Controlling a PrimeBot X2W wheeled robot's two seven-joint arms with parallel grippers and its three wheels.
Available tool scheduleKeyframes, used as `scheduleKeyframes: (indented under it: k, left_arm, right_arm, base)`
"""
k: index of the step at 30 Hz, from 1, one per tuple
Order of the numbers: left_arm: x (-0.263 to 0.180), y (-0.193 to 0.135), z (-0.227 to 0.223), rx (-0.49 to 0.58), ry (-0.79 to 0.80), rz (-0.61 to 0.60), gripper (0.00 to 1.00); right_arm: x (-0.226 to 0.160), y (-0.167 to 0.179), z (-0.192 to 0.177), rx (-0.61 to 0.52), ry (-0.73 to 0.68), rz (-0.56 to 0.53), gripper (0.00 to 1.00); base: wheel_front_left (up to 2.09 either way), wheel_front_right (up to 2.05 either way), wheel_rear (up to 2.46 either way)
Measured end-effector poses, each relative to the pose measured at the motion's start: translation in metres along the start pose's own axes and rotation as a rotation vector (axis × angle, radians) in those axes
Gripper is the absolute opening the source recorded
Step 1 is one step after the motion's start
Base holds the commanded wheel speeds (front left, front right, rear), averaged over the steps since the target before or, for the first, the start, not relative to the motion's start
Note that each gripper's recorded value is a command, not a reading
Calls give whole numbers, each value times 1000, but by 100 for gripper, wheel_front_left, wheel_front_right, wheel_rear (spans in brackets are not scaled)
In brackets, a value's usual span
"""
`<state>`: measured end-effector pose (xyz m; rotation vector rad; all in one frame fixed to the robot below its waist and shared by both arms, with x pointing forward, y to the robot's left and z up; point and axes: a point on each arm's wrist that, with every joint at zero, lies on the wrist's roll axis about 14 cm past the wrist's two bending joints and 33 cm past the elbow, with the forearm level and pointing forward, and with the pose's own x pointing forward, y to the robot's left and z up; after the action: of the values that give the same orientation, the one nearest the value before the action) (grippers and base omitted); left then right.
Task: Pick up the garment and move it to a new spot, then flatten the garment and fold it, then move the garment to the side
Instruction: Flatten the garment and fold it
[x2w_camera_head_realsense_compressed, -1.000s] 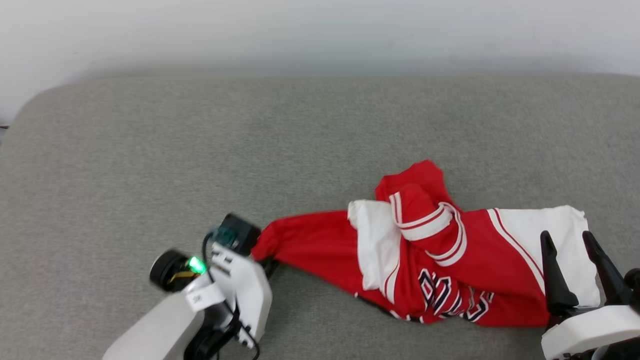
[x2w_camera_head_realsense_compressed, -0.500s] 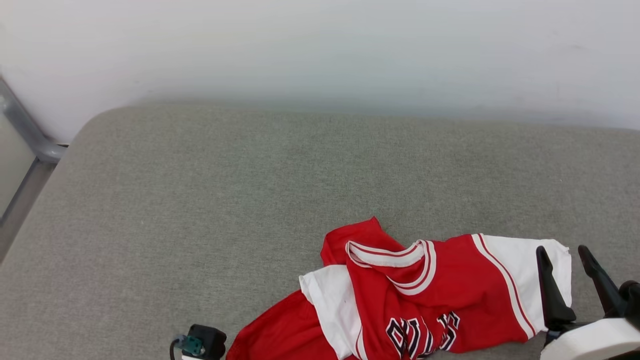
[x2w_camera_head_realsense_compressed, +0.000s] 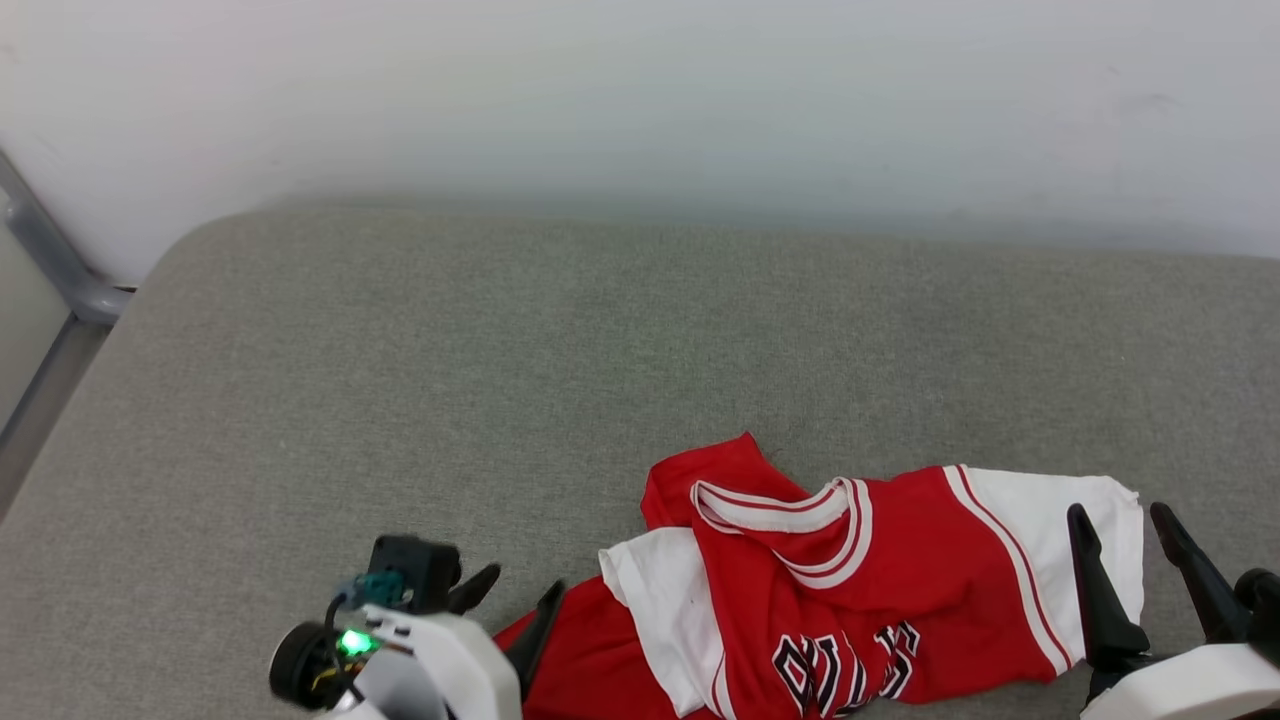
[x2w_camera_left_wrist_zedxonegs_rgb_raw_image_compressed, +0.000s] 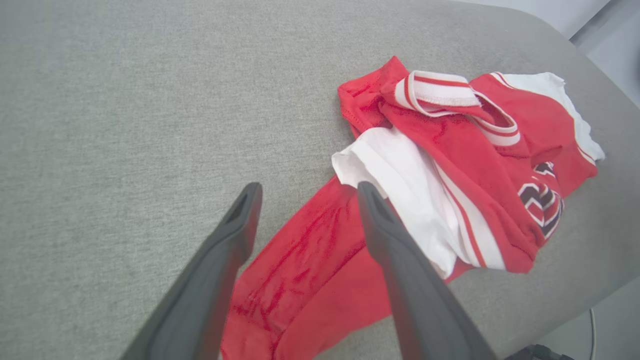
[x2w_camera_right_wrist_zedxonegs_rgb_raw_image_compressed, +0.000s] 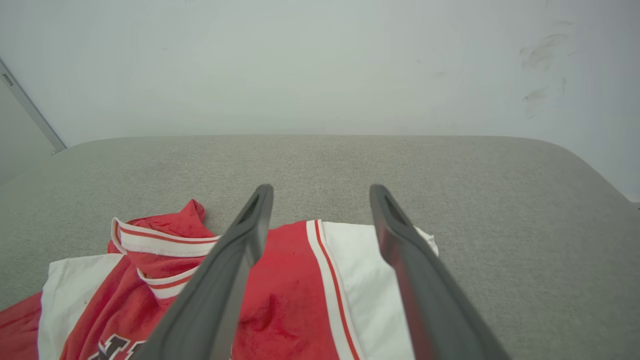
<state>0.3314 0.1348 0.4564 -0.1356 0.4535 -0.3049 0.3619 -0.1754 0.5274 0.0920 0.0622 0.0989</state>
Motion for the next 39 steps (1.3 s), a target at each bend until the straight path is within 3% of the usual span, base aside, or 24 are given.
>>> scheduleKeyframes:
  k: [6, 16, 17, 18, 19, 23, 29, 35, 39]
  left_arm:
    - [28, -33, 17, 13, 11, -133, 100]
    - [51, -54, -42, 58, 313, -256, 100]
    - [51, -56, -47, 59, 335, -270, 84]
    - [51, -59, -48, 55, 343, -283, 35]
    - [52, -61, -48, 54, 343, -294, 0]
    - [59, -58, -35, 72, 280, -287, 0]
    - [60, -29, 6, 103, 129, -188, 0]
    - [51, 29, 53, 135, -17, -3, 0]
    - [47, 74, 63, 117, -33, 133, 0]
  right_arm:
    - [10, -2, -4, 3, 13, -6, 100]
    - [18, -17, -21, 16, 55, -50, 100]
    - [18, -19, -23, 21, 61, -56, 100]
    - [17, -21, -25, 23, 64, -62, 100]
    - [18, -22, -28, 24, 70, -66, 100]
    - [20, -24, -31, 30, 75, -70, 100]
    - [22, -23, -28, 28, 64, -66, 100]
    - [25, -17, -28, 36, 64, -46, 100]
    - [27, -16, -31, 38, 75, -43, 100]
  base:
    - [0, 0, 0]
    - [0, 0, 0]
    - [0, 0, 0]
    - [0, 0, 0]
    - [0, 0, 0]
    - [0, 0, 0]
    - [0, 0, 0]
    - [0, 0, 0]
    - [0, 0, 0]
